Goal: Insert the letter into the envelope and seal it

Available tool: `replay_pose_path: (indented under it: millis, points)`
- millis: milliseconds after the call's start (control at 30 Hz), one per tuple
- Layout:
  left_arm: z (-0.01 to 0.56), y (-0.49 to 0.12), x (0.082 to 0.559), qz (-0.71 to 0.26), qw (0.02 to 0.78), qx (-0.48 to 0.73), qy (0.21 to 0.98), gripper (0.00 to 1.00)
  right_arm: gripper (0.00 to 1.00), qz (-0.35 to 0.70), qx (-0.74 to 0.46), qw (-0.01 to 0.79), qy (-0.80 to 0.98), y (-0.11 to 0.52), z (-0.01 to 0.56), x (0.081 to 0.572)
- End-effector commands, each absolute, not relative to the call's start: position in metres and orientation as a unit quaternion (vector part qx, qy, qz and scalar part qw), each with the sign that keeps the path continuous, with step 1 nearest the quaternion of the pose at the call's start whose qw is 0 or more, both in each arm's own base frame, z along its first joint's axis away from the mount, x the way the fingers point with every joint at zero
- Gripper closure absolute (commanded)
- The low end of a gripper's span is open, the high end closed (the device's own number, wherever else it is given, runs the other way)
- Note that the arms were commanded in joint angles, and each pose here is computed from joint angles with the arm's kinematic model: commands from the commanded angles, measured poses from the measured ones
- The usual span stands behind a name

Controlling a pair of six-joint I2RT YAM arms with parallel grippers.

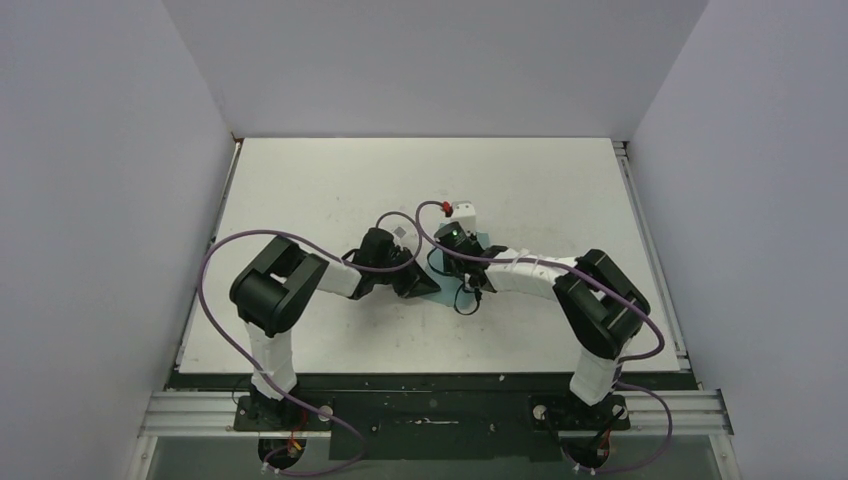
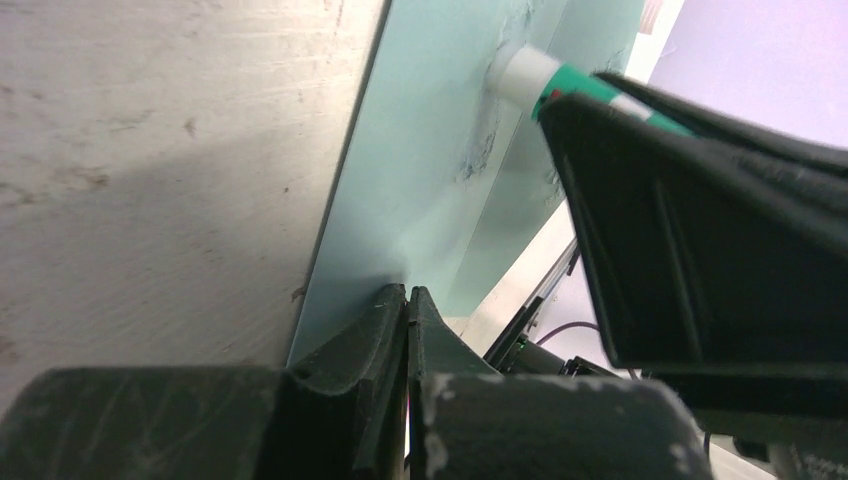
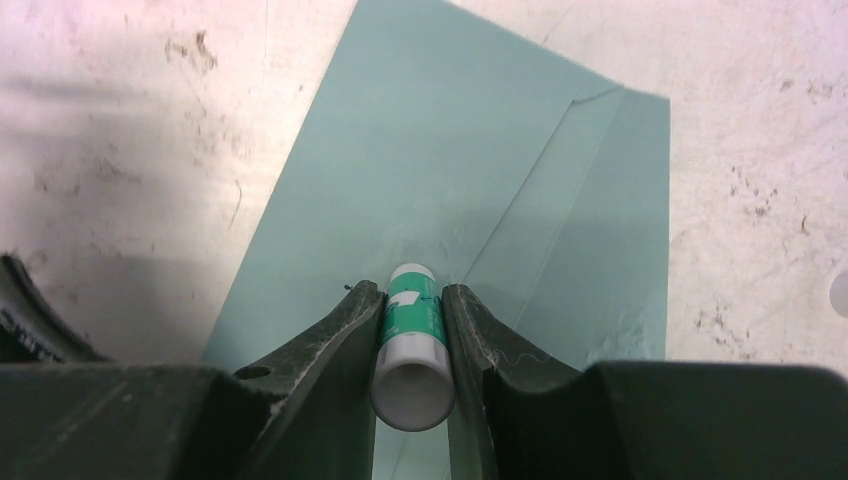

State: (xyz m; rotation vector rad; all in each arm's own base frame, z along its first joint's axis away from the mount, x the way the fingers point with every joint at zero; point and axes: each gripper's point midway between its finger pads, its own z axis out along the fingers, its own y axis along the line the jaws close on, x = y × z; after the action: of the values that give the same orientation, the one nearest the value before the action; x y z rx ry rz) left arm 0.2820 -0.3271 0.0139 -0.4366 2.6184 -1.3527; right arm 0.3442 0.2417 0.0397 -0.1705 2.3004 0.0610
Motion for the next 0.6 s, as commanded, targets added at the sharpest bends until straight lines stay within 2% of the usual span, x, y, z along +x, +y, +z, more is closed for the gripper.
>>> replay_pose_path:
  millis: [0,133,400,567]
  points:
    - [-0.043,-0.287,0.253,-0.362,0.033,-0.195,0.911,1.00,0.95,0.001,-0.035,0.404,0.914,0.229,0.031,0.367]
    - [-0.041,-0.291,0.258,-0.376,0.034,-0.209,0.902,1.00,0.95,0.007,-0.053,0.384,0.922,0.235,0.032,0.358]
    - [-0.042,-0.294,0.267,-0.379,0.040,-0.230,0.896,1.00,0.95,0.063,-0.133,0.311,0.939,0.259,0.031,0.298]
    - [-0.043,-0.292,0.267,-0.376,0.042,-0.239,0.894,1.00,0.95,0.046,-0.125,0.294,0.947,0.241,0.029,0.294]
